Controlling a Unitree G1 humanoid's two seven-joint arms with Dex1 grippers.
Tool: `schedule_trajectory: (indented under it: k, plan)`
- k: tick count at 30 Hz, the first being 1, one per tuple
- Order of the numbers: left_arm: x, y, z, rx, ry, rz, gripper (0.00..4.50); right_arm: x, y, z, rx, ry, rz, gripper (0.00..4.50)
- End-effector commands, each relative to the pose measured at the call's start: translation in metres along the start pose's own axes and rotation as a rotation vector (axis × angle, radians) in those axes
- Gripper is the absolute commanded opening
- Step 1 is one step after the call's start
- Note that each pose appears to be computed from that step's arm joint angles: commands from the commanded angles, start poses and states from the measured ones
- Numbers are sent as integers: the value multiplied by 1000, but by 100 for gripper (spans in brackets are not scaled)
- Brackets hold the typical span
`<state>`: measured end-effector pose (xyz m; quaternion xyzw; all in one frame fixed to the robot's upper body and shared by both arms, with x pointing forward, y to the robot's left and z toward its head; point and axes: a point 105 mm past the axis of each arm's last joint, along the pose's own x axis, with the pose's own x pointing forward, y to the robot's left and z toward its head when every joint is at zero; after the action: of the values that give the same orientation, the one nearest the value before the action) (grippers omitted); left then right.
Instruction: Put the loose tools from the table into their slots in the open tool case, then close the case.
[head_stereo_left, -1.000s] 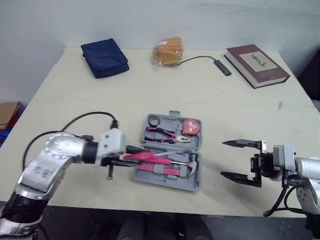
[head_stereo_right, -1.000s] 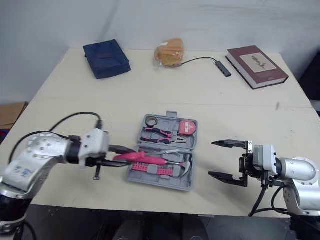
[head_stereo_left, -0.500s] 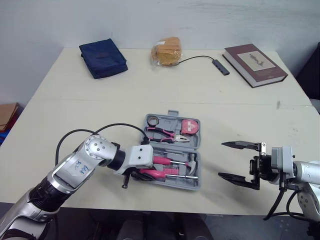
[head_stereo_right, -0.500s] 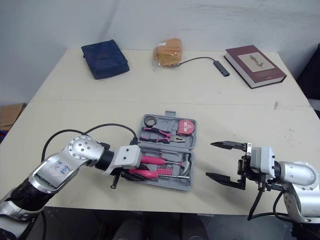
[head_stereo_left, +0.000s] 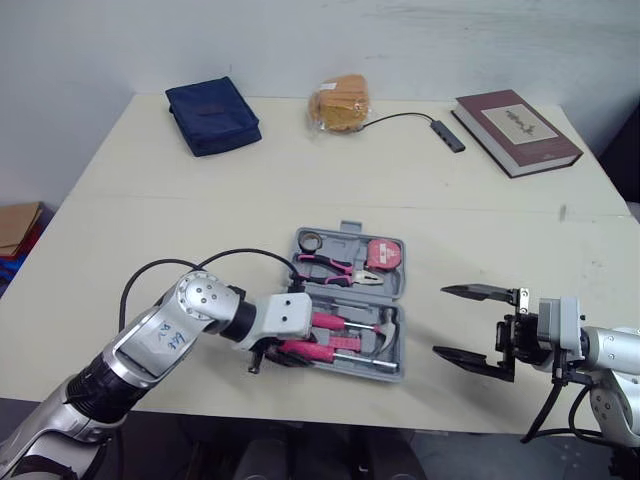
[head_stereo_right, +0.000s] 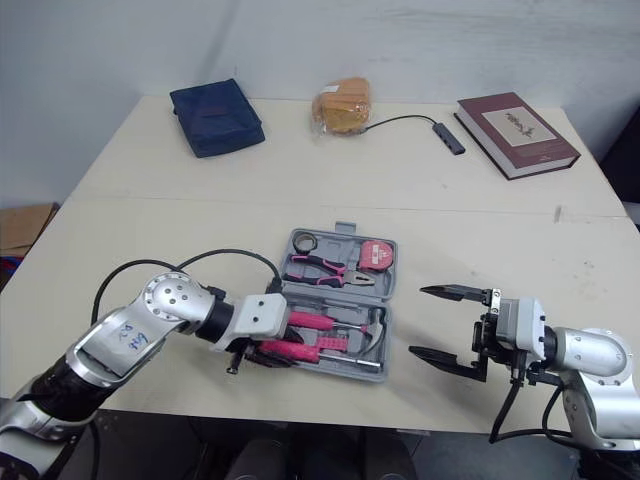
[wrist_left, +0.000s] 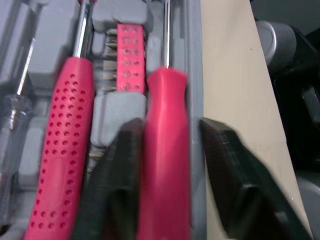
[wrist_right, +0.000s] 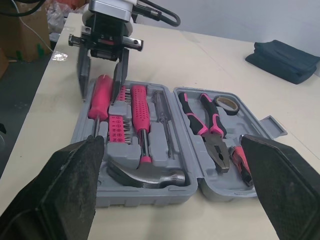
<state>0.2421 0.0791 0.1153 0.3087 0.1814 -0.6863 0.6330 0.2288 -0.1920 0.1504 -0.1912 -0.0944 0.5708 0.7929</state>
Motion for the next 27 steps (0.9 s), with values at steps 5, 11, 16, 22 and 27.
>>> schedule_trajectory:
  k: [5,11,16,22,27]
  plan:
    - [-21,4,45,220,-290,3,320,2,-2,3,-24,-13,-16,450]
    - [-15,2,43,185,-454,1,135,3,-2,1,-14,-13,-32,450]
    - [-4,3,22,135,-438,14,5,3,-2,0,-7,-8,-45,450]
    - [8,4,2,143,-358,21,5,4,-3,-2,14,-8,-54,450]
    - [8,8,-9,131,-323,51,5,3,-3,-4,15,-4,-61,450]
